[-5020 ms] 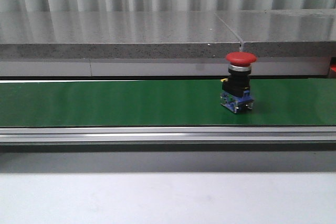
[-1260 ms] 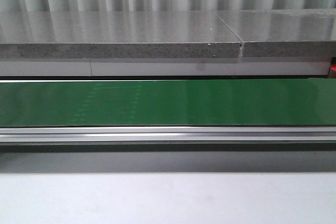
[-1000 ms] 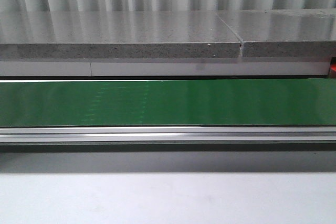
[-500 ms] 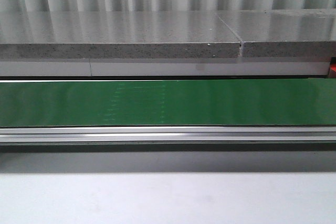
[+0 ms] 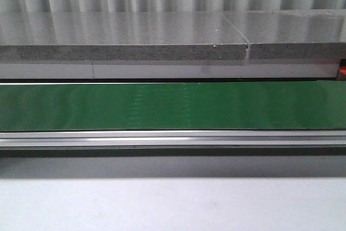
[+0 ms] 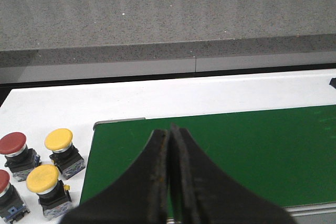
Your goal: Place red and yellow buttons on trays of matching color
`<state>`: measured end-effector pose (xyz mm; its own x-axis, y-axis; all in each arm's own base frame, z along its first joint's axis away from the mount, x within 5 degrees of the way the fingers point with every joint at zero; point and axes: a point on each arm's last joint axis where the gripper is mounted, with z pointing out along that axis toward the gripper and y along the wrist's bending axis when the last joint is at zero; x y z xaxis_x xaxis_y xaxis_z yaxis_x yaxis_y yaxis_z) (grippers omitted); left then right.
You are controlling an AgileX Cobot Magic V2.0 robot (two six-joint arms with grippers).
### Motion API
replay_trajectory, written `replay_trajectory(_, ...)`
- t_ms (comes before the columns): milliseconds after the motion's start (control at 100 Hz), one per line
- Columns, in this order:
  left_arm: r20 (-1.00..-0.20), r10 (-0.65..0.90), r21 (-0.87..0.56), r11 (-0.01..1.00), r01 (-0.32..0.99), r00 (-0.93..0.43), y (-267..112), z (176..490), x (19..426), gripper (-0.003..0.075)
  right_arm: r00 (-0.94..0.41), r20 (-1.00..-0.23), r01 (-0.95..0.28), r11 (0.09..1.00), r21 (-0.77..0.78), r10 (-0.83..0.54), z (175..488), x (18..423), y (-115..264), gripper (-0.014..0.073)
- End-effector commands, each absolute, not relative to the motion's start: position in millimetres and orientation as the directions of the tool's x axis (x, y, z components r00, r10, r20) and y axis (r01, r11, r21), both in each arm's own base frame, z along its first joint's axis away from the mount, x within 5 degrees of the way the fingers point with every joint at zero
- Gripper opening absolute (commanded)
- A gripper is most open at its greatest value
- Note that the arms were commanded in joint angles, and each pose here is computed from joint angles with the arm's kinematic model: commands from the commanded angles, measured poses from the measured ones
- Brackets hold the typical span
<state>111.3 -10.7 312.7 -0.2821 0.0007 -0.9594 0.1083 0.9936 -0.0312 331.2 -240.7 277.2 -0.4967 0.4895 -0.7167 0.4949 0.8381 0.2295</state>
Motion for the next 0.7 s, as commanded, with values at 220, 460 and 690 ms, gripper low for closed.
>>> replay_trajectory(220, -0.982, -0.019, -0.038, 0.994, 0.101, -0.19, -10.2, 327.9, 112.6, -0.002, -0.404, -0.87, 0.295, 0.941, 0.168, 0.282, 374.3, 325.0, -167.1, 0.0652)
replay_trajectory(460, -0.982, -0.019, -0.038, 0.994, 0.101, -0.19, -10.2, 327.9, 112.6, -0.002, -0.377, -0.923, 0.066, 0.996, 0.058, 0.079, 404.4, 311.7, -86.4, 0.0652)
replay_trajectory(690, -0.982, -0.019, -0.038, 0.994, 0.101, -0.19, -10.2, 327.9, 112.6, -0.002, -0.368, -0.93, -0.058, 0.998, 0.017, -0.005, 397.4, 276.3, -37.5, 0.0652)
